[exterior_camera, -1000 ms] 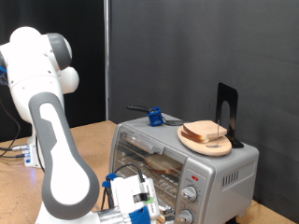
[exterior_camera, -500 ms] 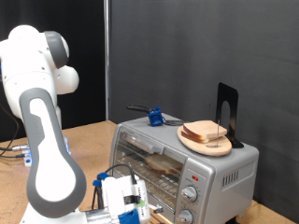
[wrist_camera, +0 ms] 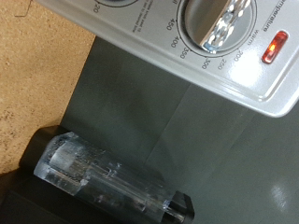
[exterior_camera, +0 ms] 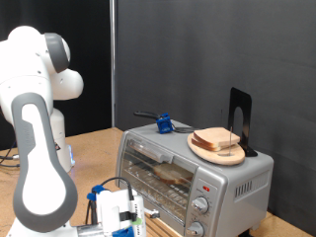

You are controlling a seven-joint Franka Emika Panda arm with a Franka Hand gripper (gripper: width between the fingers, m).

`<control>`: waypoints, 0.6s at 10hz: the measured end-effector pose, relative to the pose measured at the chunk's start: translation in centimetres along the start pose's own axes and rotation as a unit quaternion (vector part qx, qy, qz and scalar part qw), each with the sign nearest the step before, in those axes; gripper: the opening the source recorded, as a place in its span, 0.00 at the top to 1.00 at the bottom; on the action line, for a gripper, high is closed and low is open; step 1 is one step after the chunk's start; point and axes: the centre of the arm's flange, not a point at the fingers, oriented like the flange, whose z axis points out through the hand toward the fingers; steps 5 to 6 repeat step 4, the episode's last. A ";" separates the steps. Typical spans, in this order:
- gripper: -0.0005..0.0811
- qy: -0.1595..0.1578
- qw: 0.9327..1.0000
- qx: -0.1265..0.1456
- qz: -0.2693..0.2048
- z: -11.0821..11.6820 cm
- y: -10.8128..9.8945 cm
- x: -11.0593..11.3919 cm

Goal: Make a piece of toast with the oven

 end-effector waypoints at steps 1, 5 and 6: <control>0.04 0.003 1.000 -0.002 0.009 -0.4 -0.1 -0.1; 0.00 0.008 0.999 -0.005 0.030 -1.1 -0.3 -0.1; 0.00 0.008 0.999 -0.005 0.030 -1.1 -0.3 -0.1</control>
